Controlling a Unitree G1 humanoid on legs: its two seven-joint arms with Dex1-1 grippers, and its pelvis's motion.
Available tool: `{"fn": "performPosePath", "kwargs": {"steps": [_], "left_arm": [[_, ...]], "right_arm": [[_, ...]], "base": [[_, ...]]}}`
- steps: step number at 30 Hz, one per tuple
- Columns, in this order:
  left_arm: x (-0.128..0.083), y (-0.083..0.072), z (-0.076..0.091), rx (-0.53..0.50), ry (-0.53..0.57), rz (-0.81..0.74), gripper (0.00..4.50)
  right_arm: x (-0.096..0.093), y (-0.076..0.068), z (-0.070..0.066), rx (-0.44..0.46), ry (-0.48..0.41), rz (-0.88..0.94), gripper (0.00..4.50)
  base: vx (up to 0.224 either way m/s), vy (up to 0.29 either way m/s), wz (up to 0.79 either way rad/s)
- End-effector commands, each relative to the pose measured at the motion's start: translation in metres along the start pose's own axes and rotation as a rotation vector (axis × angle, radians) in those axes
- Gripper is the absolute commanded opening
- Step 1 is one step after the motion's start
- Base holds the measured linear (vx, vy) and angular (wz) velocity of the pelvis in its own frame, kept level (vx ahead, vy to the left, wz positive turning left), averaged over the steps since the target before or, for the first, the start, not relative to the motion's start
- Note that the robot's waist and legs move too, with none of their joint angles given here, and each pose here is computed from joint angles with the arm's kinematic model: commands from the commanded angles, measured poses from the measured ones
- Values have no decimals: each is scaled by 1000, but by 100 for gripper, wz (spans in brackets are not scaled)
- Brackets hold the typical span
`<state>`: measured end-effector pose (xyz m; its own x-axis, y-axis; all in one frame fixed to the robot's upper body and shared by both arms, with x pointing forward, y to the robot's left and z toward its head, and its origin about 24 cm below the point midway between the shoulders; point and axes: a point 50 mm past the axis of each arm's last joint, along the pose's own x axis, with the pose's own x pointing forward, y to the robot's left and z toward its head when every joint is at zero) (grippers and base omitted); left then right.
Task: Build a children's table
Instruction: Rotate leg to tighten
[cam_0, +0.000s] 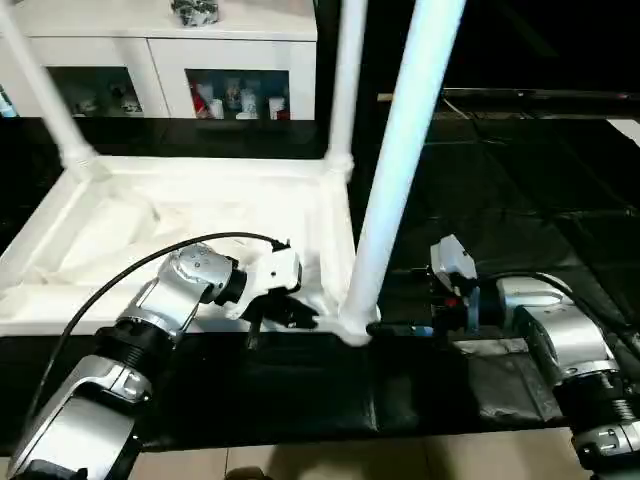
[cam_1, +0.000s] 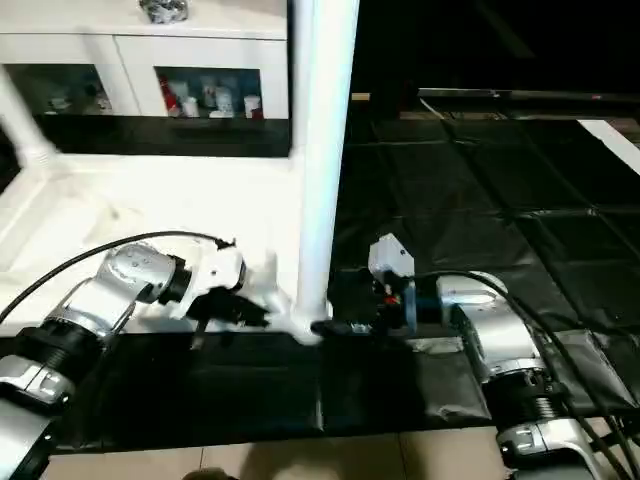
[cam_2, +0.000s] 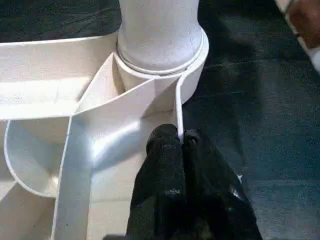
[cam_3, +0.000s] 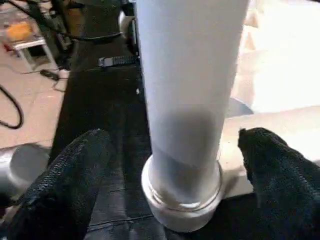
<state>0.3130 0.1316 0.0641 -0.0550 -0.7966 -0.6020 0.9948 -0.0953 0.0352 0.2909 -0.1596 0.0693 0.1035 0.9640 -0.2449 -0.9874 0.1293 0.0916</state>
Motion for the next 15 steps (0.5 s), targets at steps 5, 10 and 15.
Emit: {"fn": "performPosePath", "kwargs": {"steps": [5,10,15], "left_arm": [[8,-5,16,102,-14,-94,0],[9,-5,16,106,-12,-100,0],[9,-5,16,105,-12,-103,0]], "right_arm": [[7,0,5,-4,-3,94,360],[11,0,4,8,3,123,316],[13,-1,3,24,6,149,280]], "base": [[0,0,0],[0,0,0],[0,0,0]]}}
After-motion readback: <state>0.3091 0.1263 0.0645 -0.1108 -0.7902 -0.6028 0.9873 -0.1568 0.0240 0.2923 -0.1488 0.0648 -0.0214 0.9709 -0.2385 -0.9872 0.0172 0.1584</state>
